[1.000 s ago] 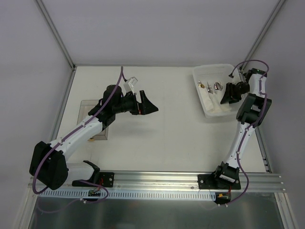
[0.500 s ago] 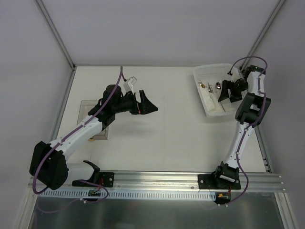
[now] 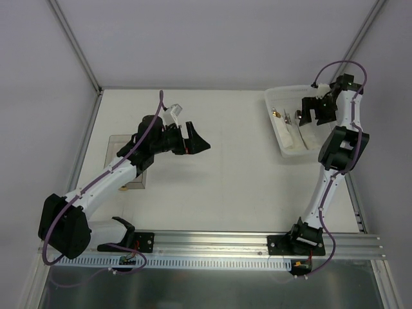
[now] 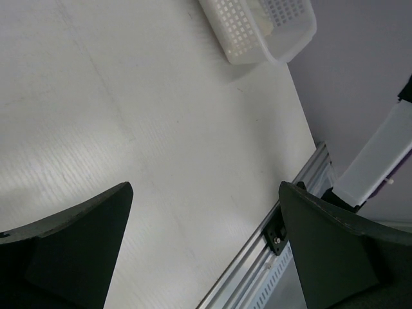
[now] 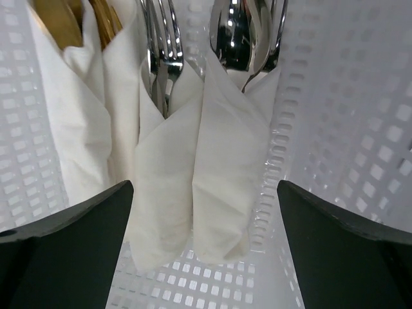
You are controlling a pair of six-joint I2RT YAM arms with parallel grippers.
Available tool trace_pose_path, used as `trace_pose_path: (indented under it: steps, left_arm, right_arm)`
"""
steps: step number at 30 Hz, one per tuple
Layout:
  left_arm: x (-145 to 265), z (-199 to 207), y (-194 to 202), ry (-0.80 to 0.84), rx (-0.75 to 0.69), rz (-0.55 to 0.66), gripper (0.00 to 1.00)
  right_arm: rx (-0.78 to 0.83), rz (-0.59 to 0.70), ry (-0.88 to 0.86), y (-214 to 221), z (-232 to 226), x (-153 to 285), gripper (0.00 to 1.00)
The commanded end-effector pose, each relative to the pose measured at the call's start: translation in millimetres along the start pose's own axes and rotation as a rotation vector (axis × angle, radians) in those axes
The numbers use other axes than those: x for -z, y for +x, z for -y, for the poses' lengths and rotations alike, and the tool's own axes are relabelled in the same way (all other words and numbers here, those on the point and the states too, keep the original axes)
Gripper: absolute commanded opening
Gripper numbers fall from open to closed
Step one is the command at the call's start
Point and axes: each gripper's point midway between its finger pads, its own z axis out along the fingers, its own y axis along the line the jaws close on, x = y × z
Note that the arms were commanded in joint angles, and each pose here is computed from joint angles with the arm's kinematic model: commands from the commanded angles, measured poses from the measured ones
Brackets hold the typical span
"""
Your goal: Place the utensils on the paper napkin and roll it up
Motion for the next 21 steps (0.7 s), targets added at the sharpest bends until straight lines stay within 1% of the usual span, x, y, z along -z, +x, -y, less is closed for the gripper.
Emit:
trace_pose_path:
  steps: [1, 3, 6, 7, 8, 10, 11, 12, 13, 14, 15, 16, 17, 18, 19, 20, 21]
  left_arm:
    - [12.9, -13.6, -12.0, -0.096, -0.046, 0.052, 0.99]
    - [17.9, -21.5, -15.4, -0.148, -0.068, 0.067, 0.99]
    - [27.2, -29.1, -18.5, -0.209, -0.108, 0.065, 0.99]
    - [30.3, -32.2, -23.1, -0.239, -0.122, 0.076, 0.99]
    - [35.2, -37.7, -20.9, -0.274, -0.138, 0.064, 0.99]
    - [42.2, -46.0, -28.4, -0.339, -0.144, 0.079, 0.99]
    - [46.6, -52.6, -26.0, -0.371, -0.147, 0.057, 0.99]
    - [49.1, -55.4, -25.8, -0.389, -0.151, 0.048, 0.99]
    - [52.7, -57.0, -29.9, -0.411, -0.156, 0.053, 0.99]
    - [55.9, -63.1, -31.3, -0.447, -0.157, 0.057, 0.99]
    - [60.1, -67.3, -30.9, -0.467, -0.149, 0.052, 0.99]
    - [60.8, -70.5, -28.0, -0.477, -0.146, 0.044, 0.99]
    - [62.4, -72.9, -27.3, -0.485, -0.143, 0.044, 0.99]
    - [63.6, -76.4, -26.4, -0.495, -0.136, 0.043, 0.99]
    - [64.0, -78.4, -24.5, -0.499, -0.129, 0.038, 0.99]
    - [63.3, -82.1, -19.1, -0.505, -0.118, 0.026, 0.99]
    - [62.6, -83.5, -16.7, -0.505, -0.114, 0.02, 0.99]
  right_arm:
    - [0.082, 0.146, 0.108, -38.3, -6.1, 58.7, 0.99]
    - [0.102, 0.186, 0.122, -47.6, -8.7, 71.1, 0.99]
    - [0.138, 0.26, 0.125, -62.0, -26.9, 101.7, 0.99]
    - [0.162, 0.296, 0.13, -68.0, -39.4, 119.6, 0.99]
    - [0.171, 0.312, 0.11, -69.6, -50.7, 126.9, 0.99]
    - [0.196, 0.32, 0.077, -68.6, -77.8, 136.8, 0.99]
    - [0.201, 0.334, 0.051, -65.3, -98.4, 151.5, 0.99]
    - [0.206, 0.336, 0.028, -62.4, -112.2, 155.9, 0.99]
    - [0.194, 0.309, -0.007, -52.8, -125.9, 151.0, 0.99]
    - [0.211, 0.334, -0.056, -50.5, -153.9, 162.2, 0.99]
    - [0.167, 0.297, -0.109, -37.0, -168.6, 152.3, 0.99]
    - [0.156, 0.293, -0.139, -31.4, -182.1, 152.0, 0.99]
    - [0.165, 0.298, -0.202, -29.3, -206.7, 148.2, 0.99]
    - [0.169, 0.326, -0.237, -23.5, -225.0, 158.1, 0.99]
    - [0.142, 0.316, -0.27, -15.9, -239.8, 154.9, 0.99]
    - [0.154, 0.279, -0.314, -0.3, -260.3, 132.1, 0.99]
    - [0.182, 0.31, -0.33, 7.7, -277.1, 140.0, 0.99]
